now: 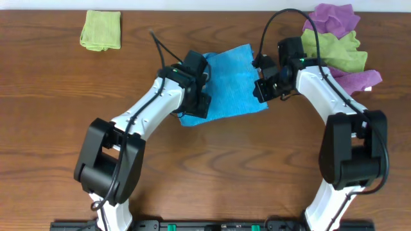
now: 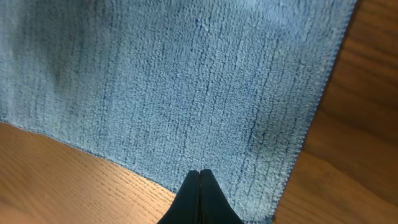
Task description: Fold the cloth
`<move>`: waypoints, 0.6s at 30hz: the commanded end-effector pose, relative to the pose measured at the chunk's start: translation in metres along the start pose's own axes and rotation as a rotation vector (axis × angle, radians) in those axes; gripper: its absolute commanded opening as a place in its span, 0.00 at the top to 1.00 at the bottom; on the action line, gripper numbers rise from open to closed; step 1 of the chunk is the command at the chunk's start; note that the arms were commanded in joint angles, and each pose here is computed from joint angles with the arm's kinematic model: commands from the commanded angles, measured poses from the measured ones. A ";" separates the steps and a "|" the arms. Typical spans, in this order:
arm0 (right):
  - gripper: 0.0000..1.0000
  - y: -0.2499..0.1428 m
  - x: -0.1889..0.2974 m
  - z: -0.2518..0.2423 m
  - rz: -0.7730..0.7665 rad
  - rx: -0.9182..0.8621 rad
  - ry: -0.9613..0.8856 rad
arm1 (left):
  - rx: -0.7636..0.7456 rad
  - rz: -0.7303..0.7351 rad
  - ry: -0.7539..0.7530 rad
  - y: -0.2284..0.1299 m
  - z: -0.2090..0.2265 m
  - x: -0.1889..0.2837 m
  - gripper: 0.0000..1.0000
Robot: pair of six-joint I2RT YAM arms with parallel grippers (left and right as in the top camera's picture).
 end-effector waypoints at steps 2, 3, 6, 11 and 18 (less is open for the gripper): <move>0.98 0.001 0.001 0.001 -0.006 0.013 0.020 | -0.002 0.014 0.005 -0.003 -0.001 -0.005 0.94; 0.99 0.001 0.001 0.001 -0.006 0.013 0.020 | -0.001 0.016 0.010 -0.003 0.000 -0.005 0.94; 0.99 0.001 0.001 0.001 -0.009 0.014 0.020 | -0.001 0.018 0.048 -0.004 0.005 -0.006 0.94; 0.99 0.001 -0.001 -0.002 -0.006 0.014 0.009 | 0.018 0.035 0.110 -0.012 0.015 -0.013 0.94; 0.98 -0.001 -0.006 -0.008 0.009 0.009 -0.025 | 0.054 0.056 0.118 -0.027 0.019 -0.029 0.94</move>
Point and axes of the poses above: each gripper's point midway between its finger pads, its own x axis back along the fingers, its own z axis along the line the jaws close on, y = z × x, the point moved 4 cm from there along x, back along the fingers, and after that the axes turned 9 degrees about -x, right-handed, at the moved point
